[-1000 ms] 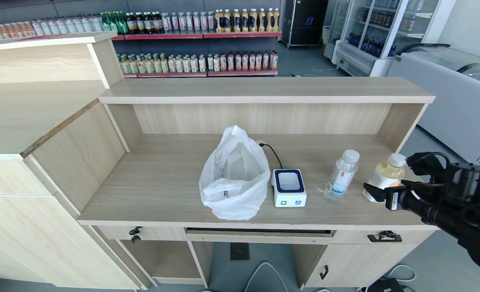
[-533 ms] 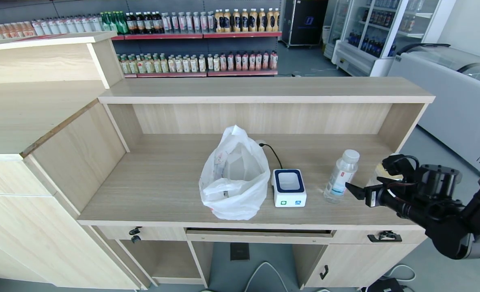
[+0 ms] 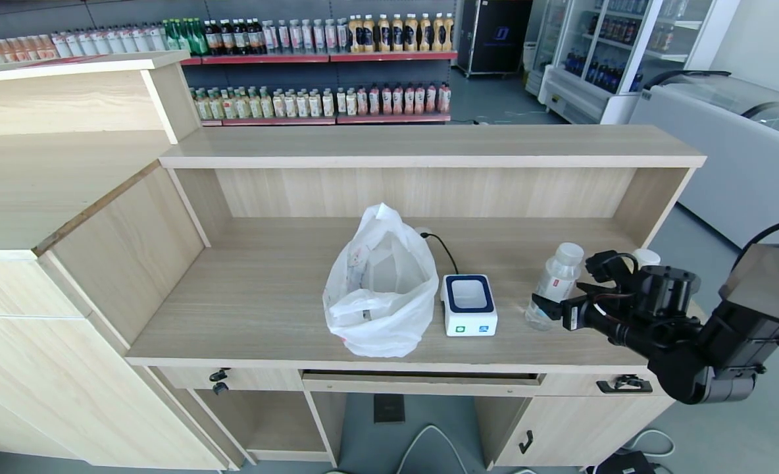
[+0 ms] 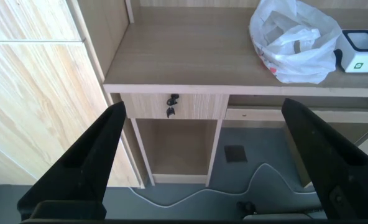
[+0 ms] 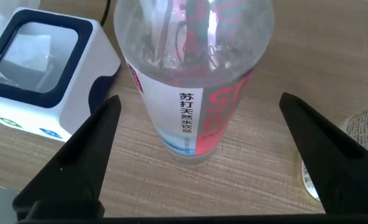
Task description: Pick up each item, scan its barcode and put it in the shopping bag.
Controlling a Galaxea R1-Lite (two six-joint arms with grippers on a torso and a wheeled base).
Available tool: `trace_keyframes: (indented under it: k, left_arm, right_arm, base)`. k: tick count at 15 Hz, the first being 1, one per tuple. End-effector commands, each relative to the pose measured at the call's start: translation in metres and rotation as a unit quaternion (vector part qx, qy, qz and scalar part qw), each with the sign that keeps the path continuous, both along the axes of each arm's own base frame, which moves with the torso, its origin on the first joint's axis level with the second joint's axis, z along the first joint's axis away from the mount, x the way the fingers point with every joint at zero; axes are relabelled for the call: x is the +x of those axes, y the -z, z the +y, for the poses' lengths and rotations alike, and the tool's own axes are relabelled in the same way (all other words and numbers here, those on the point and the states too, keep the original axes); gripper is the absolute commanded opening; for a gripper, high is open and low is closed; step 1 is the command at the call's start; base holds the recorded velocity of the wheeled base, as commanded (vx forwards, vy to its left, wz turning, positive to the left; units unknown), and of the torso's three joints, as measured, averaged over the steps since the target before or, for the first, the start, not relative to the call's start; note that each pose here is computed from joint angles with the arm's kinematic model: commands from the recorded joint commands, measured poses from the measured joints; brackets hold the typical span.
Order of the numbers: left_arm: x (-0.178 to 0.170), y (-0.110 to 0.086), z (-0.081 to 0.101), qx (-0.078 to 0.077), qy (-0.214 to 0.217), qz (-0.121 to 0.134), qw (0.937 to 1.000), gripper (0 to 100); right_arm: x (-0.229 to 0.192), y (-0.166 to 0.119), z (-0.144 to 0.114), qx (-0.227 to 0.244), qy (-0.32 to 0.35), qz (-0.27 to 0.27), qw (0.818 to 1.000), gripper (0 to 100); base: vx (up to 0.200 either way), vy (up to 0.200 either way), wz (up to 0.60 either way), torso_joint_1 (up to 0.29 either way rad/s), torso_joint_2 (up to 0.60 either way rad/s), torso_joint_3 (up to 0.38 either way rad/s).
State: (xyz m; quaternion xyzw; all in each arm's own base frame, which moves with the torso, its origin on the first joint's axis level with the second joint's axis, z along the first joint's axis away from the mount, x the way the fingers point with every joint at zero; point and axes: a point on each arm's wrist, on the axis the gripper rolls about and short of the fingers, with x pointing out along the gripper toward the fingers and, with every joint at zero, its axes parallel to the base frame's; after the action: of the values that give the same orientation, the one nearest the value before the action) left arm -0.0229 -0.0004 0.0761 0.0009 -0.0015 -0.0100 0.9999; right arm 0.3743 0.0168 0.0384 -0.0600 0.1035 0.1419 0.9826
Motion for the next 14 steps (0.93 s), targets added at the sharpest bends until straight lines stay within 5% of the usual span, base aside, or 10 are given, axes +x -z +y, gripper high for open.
trace_keyframes:
  k: [1,14]
  left_arm:
    - [0.000,0.000,0.000,0.000,0.000,0.000,1.0000,100]
    - [0.000,0.000,0.000,0.000,0.000,0.001,1.0000,100]
  right_arm:
    - [0.009,0.007,0.007,0.000,-0.010,-0.001,1.000,100]
    - [0.036,0.014,0.025,0.001,-0.040,-0.032,0.999,100]
  base:
    - [0.000,0.000,0.00,0.000,0.00,0.000]
    - [0.000,0.000,0.00,0.000,0.00,0.000]
